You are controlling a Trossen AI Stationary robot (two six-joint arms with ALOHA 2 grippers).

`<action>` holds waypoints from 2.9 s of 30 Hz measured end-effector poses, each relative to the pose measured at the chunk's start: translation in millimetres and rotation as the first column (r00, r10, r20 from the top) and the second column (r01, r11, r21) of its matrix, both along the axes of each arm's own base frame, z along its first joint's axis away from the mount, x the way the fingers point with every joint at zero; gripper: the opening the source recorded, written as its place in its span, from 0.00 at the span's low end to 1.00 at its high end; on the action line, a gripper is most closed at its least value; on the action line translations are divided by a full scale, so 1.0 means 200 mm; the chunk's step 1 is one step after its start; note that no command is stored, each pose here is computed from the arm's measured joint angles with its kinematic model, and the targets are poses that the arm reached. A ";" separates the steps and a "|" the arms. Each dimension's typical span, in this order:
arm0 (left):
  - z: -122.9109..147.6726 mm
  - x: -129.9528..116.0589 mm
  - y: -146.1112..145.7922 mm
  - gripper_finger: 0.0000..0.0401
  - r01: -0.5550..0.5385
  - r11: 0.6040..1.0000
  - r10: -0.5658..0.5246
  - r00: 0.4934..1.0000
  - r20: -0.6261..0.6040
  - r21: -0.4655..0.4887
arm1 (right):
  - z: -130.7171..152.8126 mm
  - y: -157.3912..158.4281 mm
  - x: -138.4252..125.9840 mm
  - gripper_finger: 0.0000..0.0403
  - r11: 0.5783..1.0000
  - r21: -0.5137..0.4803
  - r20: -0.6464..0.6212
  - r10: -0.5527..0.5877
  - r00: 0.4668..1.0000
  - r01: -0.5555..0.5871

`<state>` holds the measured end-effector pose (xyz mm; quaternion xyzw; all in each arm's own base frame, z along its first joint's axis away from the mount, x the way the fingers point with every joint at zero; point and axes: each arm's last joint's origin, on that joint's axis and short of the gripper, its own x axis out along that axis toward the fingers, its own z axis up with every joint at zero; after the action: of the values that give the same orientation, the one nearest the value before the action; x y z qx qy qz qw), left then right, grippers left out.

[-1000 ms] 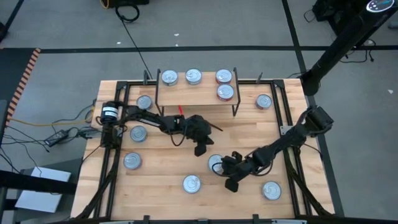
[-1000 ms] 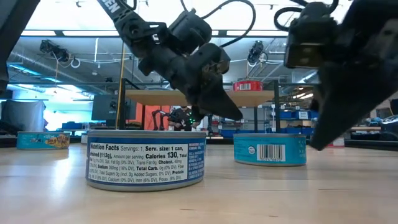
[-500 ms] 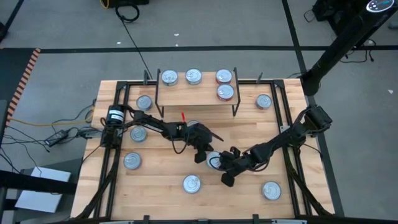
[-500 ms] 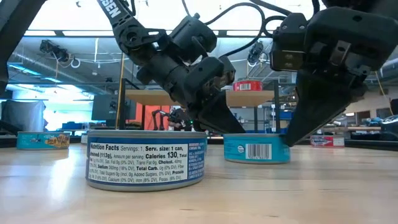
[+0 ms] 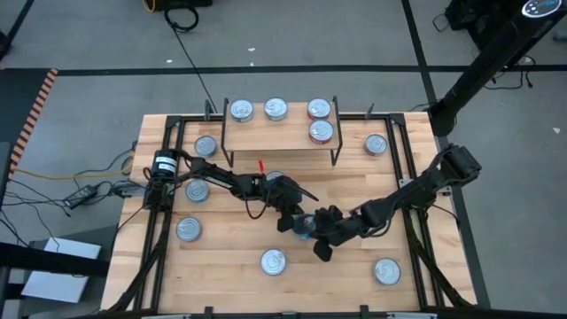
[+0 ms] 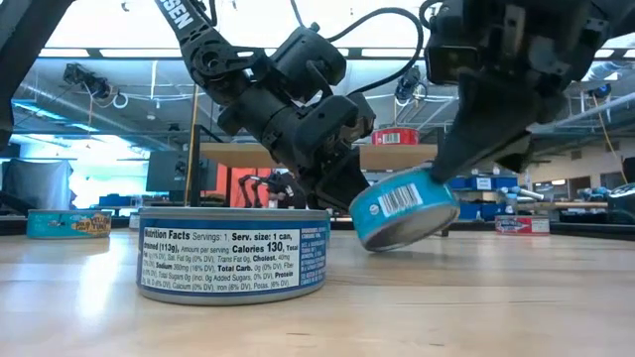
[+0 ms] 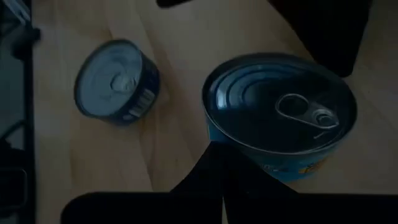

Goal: Stack canned seafood by type on shelf
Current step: Put the yellow-blue tuna can on the shelf

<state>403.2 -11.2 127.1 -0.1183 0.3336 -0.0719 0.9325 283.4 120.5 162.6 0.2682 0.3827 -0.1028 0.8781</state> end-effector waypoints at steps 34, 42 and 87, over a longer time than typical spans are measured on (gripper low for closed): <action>0.10 -0.06 0.10 0.00 0.118 0.990 -0.116 0.993 -0.035 0.078 | 0.04 -0.14 0.08 0.01 0.975 0.161 0.060 -0.163 0.985 0.151; 0.11 -0.07 0.08 0.00 0.005 0.985 0.006 0.998 -0.059 0.171 | 0.03 -0.17 0.09 0.01 0.990 0.131 0.045 -0.066 0.997 0.059; 0.09 -0.06 0.10 0.00 0.039 0.995 -0.029 0.995 -0.099 0.094 | 0.01 -0.19 0.12 0.01 0.992 0.117 0.066 -0.061 0.996 0.053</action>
<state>391.7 8.9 144.2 -0.0711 0.3836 -0.0658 0.9184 307.8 82.1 164.2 0.3325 0.3494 -0.0962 0.8707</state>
